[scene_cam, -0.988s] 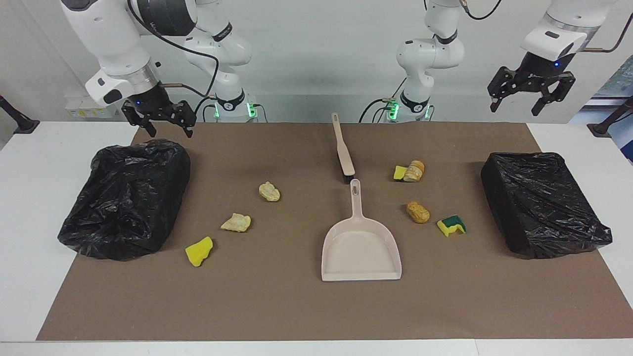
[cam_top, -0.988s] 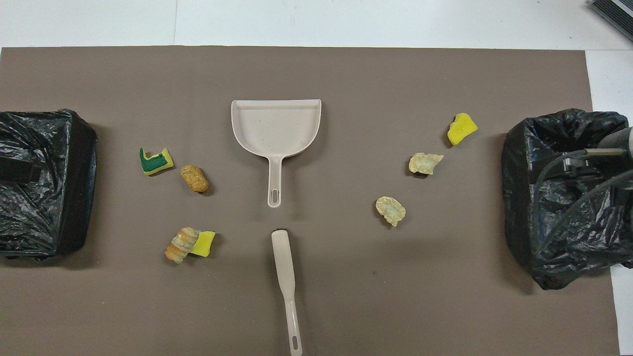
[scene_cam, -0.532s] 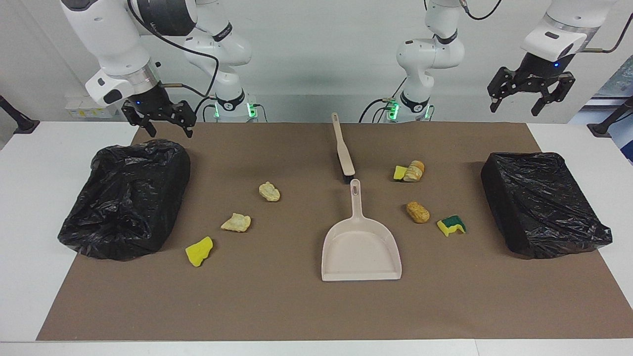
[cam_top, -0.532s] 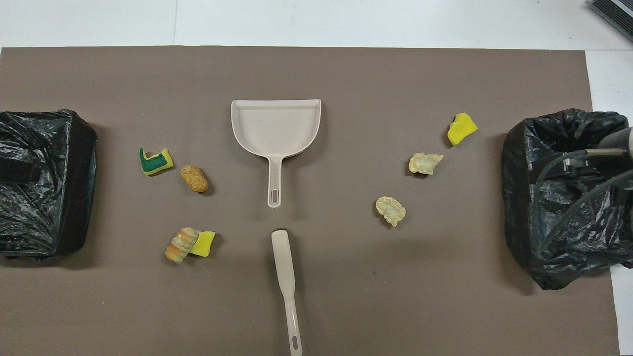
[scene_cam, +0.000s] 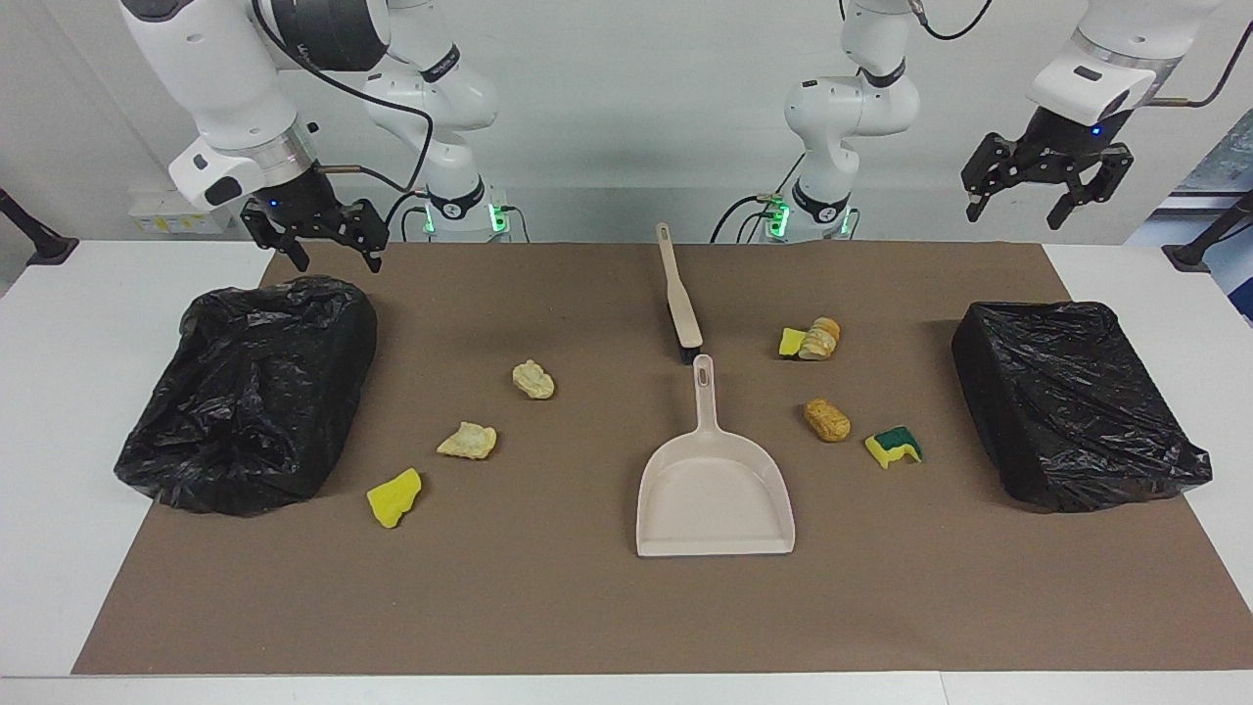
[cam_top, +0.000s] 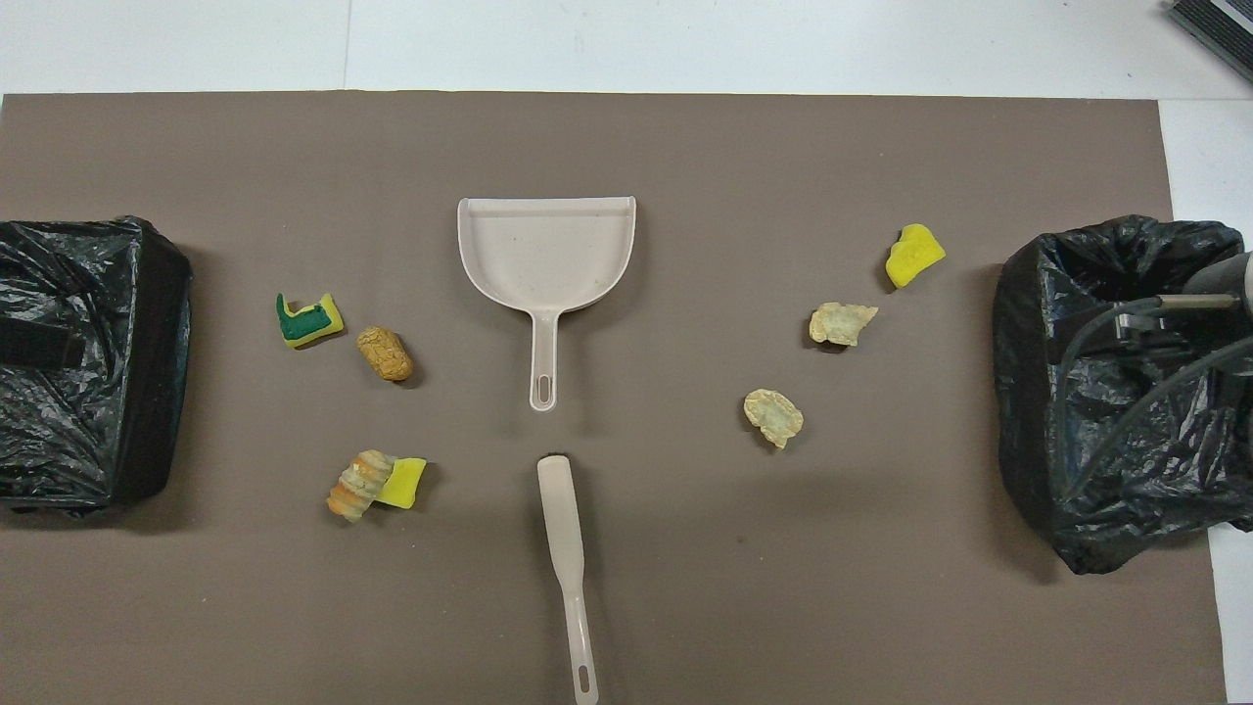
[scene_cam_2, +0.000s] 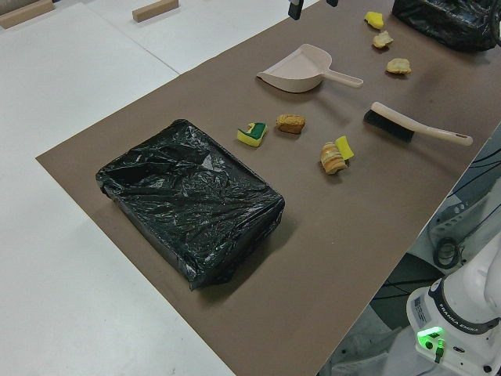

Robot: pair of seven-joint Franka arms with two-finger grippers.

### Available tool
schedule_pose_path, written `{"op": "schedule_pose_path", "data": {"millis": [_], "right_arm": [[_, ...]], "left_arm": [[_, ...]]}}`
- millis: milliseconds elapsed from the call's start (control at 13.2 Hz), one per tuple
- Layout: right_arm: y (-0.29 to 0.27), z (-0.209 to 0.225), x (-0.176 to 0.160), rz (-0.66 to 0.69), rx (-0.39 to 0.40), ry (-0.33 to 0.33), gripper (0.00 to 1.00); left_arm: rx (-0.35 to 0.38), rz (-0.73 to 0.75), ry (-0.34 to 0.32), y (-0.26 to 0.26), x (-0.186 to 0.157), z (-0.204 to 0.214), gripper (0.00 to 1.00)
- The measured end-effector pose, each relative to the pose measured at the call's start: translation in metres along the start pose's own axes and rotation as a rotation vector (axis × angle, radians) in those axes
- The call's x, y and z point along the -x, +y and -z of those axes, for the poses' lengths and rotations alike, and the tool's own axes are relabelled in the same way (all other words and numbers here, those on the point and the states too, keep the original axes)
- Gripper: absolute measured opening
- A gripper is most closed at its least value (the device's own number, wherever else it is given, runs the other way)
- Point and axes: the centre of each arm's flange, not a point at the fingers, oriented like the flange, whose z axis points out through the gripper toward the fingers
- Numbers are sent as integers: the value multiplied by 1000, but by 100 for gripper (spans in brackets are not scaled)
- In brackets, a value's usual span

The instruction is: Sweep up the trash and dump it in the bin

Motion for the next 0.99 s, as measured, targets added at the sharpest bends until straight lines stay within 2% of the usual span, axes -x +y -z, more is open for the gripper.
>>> {"op": "schedule_pose_path", "data": {"millis": [988], "right_arm": [[0, 0, 0, 0, 0, 0, 100]], "left_arm": [[3, -23, -15, 12, -1, -7, 100]]}}
